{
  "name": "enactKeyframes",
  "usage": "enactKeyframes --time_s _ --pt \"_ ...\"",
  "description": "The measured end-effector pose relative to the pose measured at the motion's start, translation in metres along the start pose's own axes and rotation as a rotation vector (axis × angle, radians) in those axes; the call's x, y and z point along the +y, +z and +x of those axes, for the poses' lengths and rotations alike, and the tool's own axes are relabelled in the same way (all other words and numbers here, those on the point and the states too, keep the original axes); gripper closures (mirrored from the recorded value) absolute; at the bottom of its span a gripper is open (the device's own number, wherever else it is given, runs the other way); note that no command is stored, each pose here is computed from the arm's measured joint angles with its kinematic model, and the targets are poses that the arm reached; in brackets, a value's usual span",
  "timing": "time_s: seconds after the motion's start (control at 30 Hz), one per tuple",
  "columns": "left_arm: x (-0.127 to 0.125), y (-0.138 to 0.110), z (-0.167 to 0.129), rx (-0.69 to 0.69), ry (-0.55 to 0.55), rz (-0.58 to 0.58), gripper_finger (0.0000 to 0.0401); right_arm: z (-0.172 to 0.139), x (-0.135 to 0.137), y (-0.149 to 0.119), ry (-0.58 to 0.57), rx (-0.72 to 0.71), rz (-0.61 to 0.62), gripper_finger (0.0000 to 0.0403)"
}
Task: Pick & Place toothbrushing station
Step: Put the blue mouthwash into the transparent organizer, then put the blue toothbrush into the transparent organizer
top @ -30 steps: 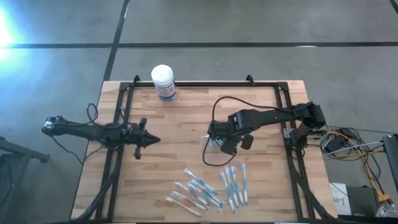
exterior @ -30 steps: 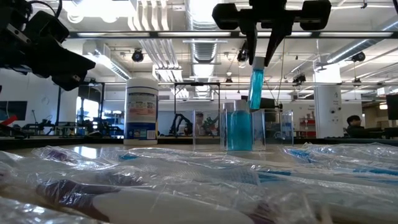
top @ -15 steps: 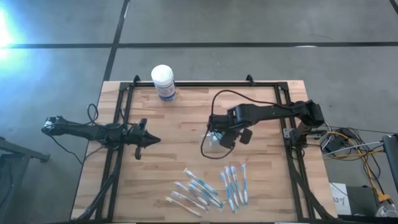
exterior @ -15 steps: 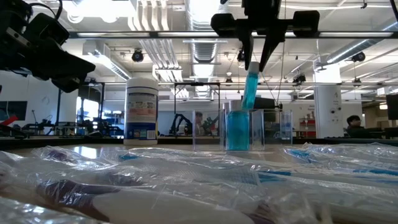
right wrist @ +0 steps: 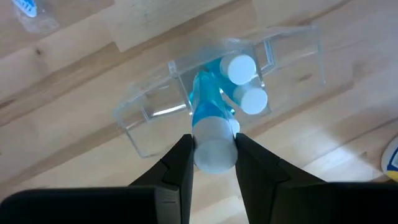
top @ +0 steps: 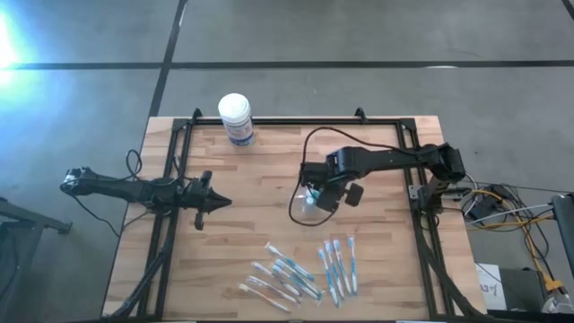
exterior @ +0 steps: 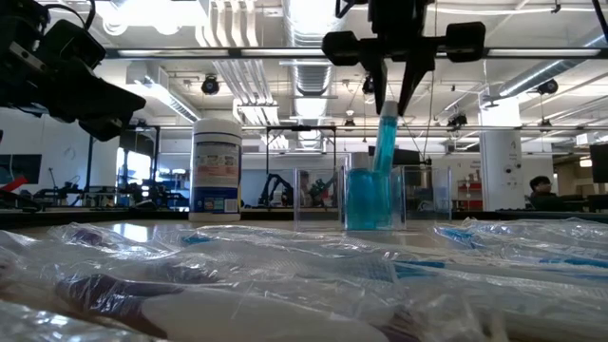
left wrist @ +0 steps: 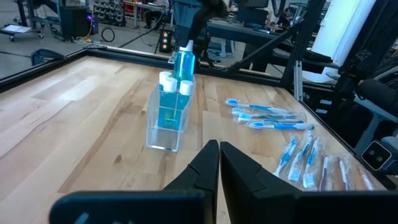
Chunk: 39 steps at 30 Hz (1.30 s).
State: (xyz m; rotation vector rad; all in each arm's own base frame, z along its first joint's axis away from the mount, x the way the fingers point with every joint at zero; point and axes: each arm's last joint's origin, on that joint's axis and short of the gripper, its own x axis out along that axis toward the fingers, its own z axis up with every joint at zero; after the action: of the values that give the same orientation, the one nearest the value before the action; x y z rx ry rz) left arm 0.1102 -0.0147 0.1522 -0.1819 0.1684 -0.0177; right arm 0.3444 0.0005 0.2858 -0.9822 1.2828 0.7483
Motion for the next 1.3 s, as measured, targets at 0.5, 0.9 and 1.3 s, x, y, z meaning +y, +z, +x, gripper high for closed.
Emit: enactKeyframes --time_s 0.5,0.9,1.3 --pt "0.000 0.000 0.000 0.001 0.000 -0.001 0.0382 0.030 -0.009 0.001 0.077 0.038 0.036 0.0315" --pt "0.000 -0.001 0.000 0.002 0.000 -0.001 0.0382 0.038 -0.011 0.001 0.088 0.045 0.078 0.0269" --pt "0.000 0.000 0.000 -0.001 0.000 -0.010 0.0382 0.028 -0.007 -0.002 0.082 0.050 0.236 0.0224"
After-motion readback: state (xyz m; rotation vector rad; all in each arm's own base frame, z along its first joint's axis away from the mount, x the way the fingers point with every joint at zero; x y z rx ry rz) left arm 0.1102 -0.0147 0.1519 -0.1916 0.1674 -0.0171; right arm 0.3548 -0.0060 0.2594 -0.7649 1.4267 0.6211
